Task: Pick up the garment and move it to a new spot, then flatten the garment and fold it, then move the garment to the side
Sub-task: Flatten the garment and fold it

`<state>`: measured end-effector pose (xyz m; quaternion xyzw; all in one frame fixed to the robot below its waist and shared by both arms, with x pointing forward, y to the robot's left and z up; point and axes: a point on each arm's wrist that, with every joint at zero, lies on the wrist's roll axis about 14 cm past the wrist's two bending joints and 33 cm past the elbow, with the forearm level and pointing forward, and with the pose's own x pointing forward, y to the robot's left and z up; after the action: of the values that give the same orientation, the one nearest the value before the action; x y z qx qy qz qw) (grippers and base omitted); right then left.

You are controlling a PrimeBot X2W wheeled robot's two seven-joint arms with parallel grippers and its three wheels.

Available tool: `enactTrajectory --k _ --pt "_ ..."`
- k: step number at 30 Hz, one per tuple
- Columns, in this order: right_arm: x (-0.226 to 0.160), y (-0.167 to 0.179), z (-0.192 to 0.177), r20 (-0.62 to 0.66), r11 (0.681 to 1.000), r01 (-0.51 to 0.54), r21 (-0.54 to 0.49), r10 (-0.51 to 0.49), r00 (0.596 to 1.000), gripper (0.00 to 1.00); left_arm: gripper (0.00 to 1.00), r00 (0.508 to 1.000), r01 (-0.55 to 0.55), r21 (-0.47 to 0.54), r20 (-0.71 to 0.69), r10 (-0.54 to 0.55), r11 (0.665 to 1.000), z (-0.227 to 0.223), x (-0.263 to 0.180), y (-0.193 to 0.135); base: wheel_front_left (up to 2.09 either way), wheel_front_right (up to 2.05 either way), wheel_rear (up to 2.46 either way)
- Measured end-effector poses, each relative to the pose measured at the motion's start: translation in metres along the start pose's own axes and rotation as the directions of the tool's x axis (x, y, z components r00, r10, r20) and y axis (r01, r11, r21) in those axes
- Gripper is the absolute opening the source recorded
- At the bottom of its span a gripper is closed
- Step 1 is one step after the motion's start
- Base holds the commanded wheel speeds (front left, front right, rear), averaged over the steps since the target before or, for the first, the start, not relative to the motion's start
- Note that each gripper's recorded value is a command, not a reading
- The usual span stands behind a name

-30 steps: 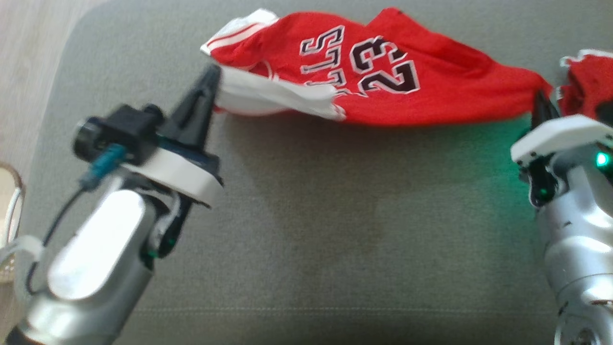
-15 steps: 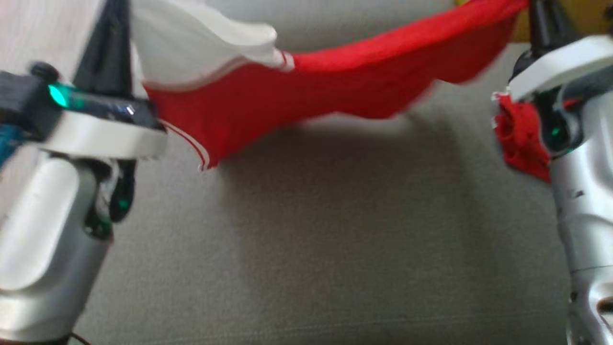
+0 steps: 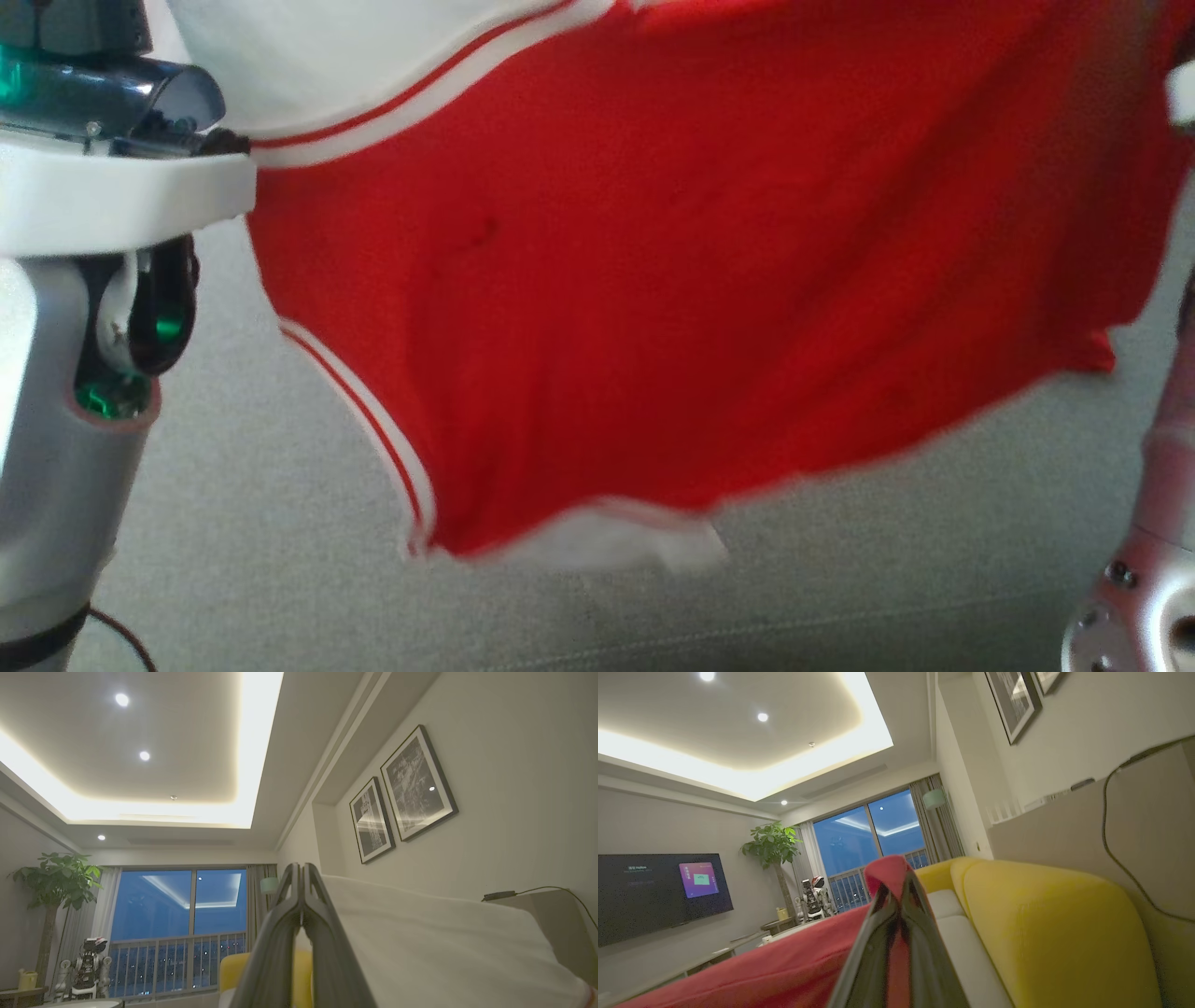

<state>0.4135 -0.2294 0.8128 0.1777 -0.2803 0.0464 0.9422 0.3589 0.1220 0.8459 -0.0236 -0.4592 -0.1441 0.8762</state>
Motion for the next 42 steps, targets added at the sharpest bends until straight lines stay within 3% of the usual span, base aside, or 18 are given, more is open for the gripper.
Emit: enactTrajectory --k 6,10,13,16,20,25,28,30,33,36,38,42 --pt "0.004 -0.046 -0.055 -0.167 0.981 0.122 0.153 -0.096 0.981 0.0 0.0 0.981 -0.008 -0.02 -0.195 0.004 1.0 -0.063 0.001 0.011 0.0 0.0 0.0" --pt "0.032 -0.074 -0.117 -0.332 0.926 0.249 0.283 -0.149 0.931 0.0 0.0 0.952 0.038 -0.029 -0.304 -0.045 0.999 -0.113 0.028 0.015 0.0 0.0 0.0" --pt "0.072 -0.073 -0.158 -0.416 0.875 0.309 0.371 -0.141 0.898 0.0 0.0 0.939 0.068 -0.012 -0.337 -0.068 0.998 -0.147 0.062 0.022 0.0 0.0 0.0" --pt "0.119 -0.064 -0.169 -0.369 0.845 0.317 0.43 -0.156 0.916 0.0 0.0 0.938 0.078 0.021 -0.341 -0.066 0.997 -0.178 0.094 0.029 0.0 0.0 0.0" --pt "0.174 -0.053 -0.16 -0.229 0.772 0.287 0.567 -0.187 0.955 0.0 0.0 0.964 0.05 0.08 -0.264 -0.027 0.996 -0.203 0.13 0.043 0.0 0.0 0.0" --pt "0.21 -0.049 -0.162 -0.11 0.701 0.221 0.678 -0.2 0.974 0.0 0.0 0.981 -0.005 0.106 -0.19 0.025 0.994 -0.232 0.144 0.064 0.0 0.0 0.0" --pt "0.201 -0.066 -0.204 -0.149 0.654 0.265 0.708 -0.228 0.962 0.0 0.0 0.969 0.007 0.09 -0.247 0.016 0.996 -0.268 0.125 0.068 0.0 0.0 0.0" --pt "0.177 -0.083 -0.253 -0.241 0.606 0.351 0.714 -0.258 0.936 0.0 0.0 0.952 0.013 0.07 -0.307 0.009 0.997 -0.293 0.104 0.068 0.0 0.0 0.0" --pt "0.112 -0.112 -0.334 -0.426 0.523 0.535 0.664 -0.323 0.845 0.0 0.0 0.923 0.03 0.067 -0.384 -0.002 0.997 -0.319 0.063 0.069 0.0 0.0 0.0" --pt "0.051 -0.126 -0.382 -0.565 0.453 0.666 0.592 -0.356 0.744 0.0 0.0 0.875 0.052 0.056 -0.484 -0.018 0.997 -0.341 0.014 0.065 0.0 0.0 0.0" --pt "0.024 -0.129 -0.394 -0.617 0.454 0.71 0.539 -0.361 0.699 0.0 0.0 0.837 0.055 0.043 -0.547 -0.023 0.998 -0.351 -0.019 0.063 0.0 0.0 0.0" --pt "-0.005 -0.125 -0.402 -0.68 0.478 0.745 0.465 -0.347 0.646 0.0 0.0 0.759 0.084 0.03 -0.649 -0.045 0.996 -0.357 -0.076 0.058 0.0 0.0 0.0"
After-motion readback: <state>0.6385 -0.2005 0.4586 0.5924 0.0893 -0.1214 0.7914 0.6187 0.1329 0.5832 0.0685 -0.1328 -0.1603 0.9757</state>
